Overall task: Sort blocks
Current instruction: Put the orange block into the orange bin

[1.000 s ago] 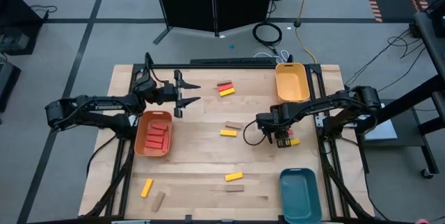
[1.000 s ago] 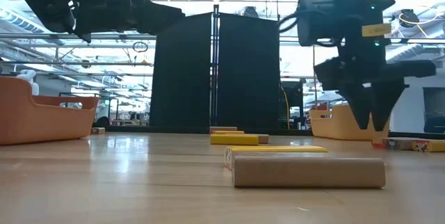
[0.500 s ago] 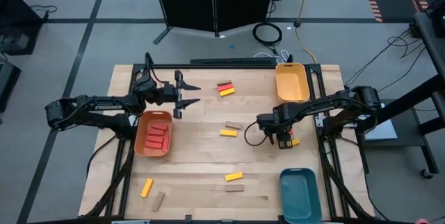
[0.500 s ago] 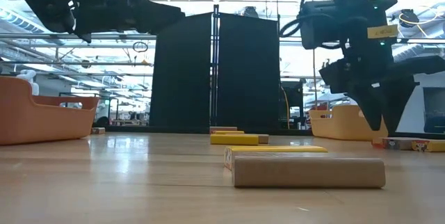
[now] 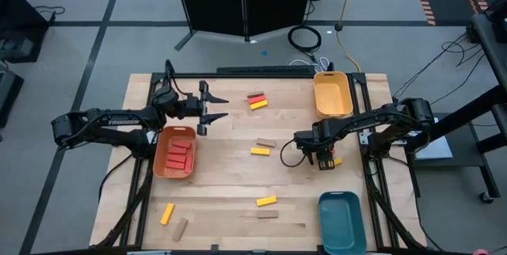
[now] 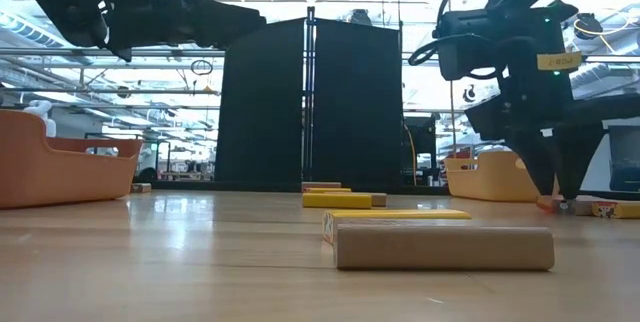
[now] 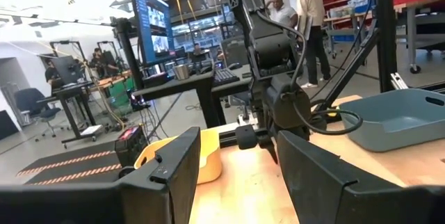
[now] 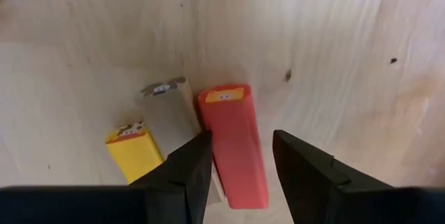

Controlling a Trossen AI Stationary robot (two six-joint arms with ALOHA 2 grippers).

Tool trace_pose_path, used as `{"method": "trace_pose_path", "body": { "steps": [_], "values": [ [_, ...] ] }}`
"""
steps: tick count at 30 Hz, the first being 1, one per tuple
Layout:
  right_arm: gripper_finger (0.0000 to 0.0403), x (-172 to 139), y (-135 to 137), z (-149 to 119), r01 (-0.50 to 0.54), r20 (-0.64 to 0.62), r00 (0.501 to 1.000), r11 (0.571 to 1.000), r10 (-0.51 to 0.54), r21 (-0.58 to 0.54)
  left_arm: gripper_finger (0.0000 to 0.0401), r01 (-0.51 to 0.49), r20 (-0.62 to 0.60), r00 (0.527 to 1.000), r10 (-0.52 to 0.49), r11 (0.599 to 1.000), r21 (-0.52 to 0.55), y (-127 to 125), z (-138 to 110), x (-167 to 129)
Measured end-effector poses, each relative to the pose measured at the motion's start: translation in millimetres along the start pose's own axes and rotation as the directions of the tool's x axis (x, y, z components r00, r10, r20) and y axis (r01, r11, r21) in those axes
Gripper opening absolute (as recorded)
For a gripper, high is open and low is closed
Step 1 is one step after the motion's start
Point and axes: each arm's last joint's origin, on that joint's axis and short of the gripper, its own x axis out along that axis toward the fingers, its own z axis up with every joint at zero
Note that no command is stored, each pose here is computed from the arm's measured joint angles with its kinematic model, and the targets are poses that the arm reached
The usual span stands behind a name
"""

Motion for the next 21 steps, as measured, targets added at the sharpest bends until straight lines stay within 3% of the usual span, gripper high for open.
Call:
{"method": "trace_pose_path", "body": {
  "steps": [15,21],
  "values": [
    [0.0145,14,0,1,-0.004,0.078,0.997,1.0,0.004,0.002,0.0189,0.0,0.0,1.0,0.0,1.0,0.0,0,0,0],
    [0.0119,15,1,1,-0.009,0.084,0.996,1.0,0.009,0.001,0.0189,0.0,0.001,1.0,0.0,1.0,-0.005,0,0,0]
  ]
}}
